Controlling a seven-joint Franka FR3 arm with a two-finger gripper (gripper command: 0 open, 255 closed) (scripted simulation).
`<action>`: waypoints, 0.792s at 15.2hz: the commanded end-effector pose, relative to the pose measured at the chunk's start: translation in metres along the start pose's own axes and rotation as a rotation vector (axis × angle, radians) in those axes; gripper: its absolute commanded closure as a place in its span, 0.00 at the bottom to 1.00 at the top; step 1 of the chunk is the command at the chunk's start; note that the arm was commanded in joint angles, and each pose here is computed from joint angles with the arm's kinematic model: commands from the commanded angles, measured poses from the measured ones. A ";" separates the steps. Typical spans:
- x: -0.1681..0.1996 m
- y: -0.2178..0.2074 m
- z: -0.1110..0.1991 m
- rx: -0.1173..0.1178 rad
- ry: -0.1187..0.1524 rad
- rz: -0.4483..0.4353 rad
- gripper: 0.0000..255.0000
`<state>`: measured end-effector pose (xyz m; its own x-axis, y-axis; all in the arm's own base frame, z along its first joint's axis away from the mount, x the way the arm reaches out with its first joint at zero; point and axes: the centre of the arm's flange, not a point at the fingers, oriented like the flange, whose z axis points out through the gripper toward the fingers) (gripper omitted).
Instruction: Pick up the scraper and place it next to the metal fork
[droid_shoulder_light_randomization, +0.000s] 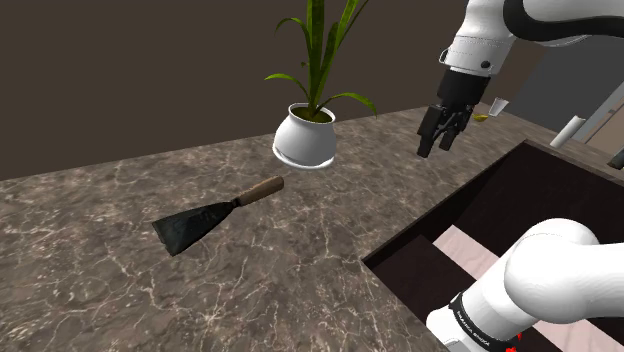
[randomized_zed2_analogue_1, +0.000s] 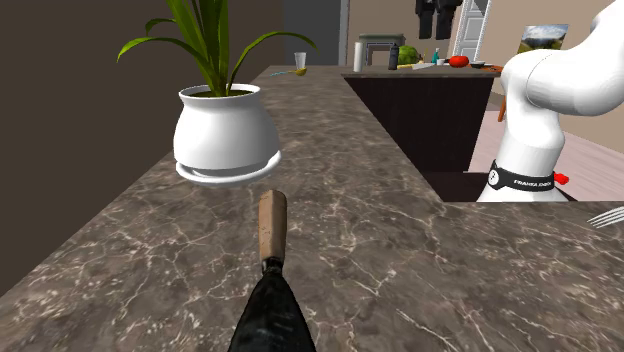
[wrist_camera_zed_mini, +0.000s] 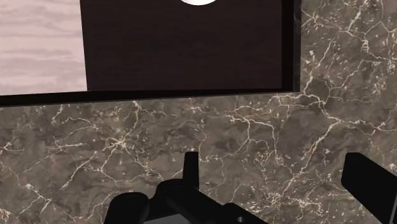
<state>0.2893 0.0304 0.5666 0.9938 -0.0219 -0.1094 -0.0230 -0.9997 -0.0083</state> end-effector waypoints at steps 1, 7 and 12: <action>0.000 0.000 0.000 0.000 0.000 0.000 0.00; -0.001 -0.070 0.033 0.015 0.021 0.215 0.00; 0.010 -0.128 0.059 0.028 0.039 0.393 0.00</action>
<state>0.2956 0.1488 0.5144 0.9281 -0.3645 -0.0757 -0.3655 -0.9308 0.0006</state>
